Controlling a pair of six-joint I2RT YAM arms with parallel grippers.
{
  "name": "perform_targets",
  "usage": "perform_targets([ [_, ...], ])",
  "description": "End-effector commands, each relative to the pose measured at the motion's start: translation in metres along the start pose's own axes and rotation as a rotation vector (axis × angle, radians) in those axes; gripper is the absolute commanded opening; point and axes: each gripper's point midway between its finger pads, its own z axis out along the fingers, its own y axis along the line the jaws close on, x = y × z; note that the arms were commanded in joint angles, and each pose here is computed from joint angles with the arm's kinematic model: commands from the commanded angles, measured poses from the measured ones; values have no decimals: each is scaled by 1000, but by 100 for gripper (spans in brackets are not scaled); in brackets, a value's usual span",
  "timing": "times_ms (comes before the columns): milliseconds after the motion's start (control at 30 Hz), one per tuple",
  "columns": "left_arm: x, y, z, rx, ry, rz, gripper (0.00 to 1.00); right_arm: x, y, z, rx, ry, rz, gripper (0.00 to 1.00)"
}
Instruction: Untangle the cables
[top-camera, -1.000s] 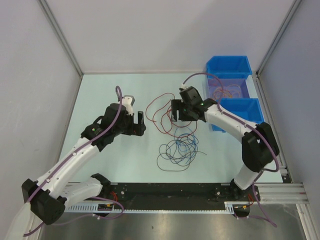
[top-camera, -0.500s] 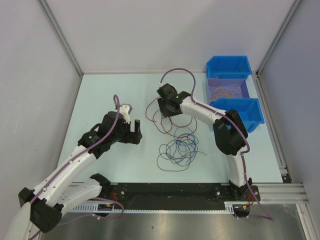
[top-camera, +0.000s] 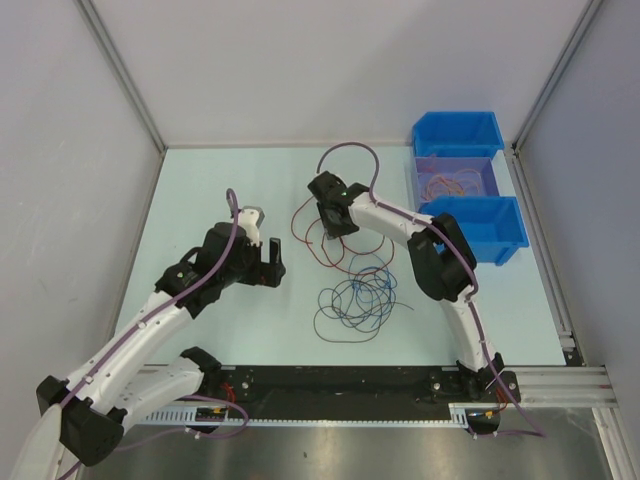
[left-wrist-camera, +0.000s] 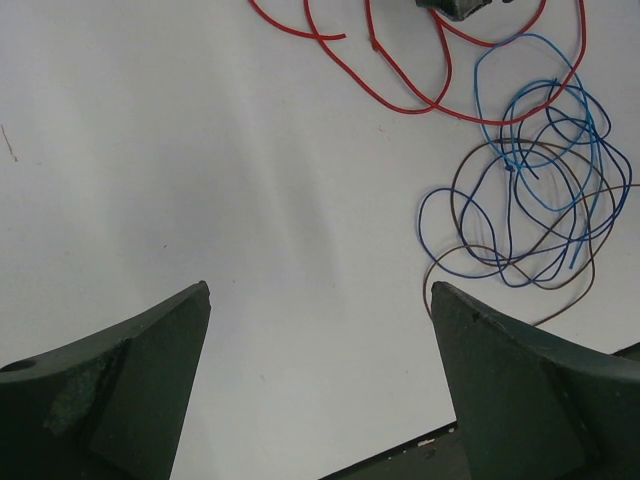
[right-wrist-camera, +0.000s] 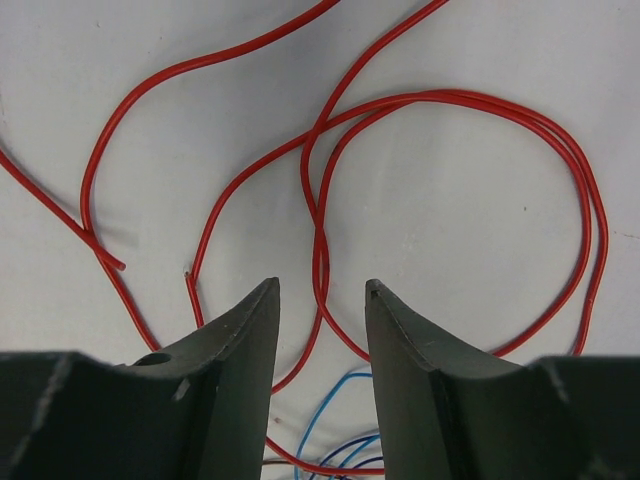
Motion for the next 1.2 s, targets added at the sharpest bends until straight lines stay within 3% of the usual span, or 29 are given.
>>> perform_targets([
  [0, -8, -2, -2, 15, -43, 8, 97, -13, 1, 1, 19, -19, -9, 43],
  [267, -9, -2, -3, 15, -48, 7, 97, -3, 3, 13, 21, 15, -10, 40],
  [800, -10, -1, -3, 15, -51, 6, 97, 4, 3, 19, 17, 32, -2, 21],
  [1167, -10, -1, -3, 16, -52, 6, 97, 6, 2, 22, 22, 39, 3, 19],
])
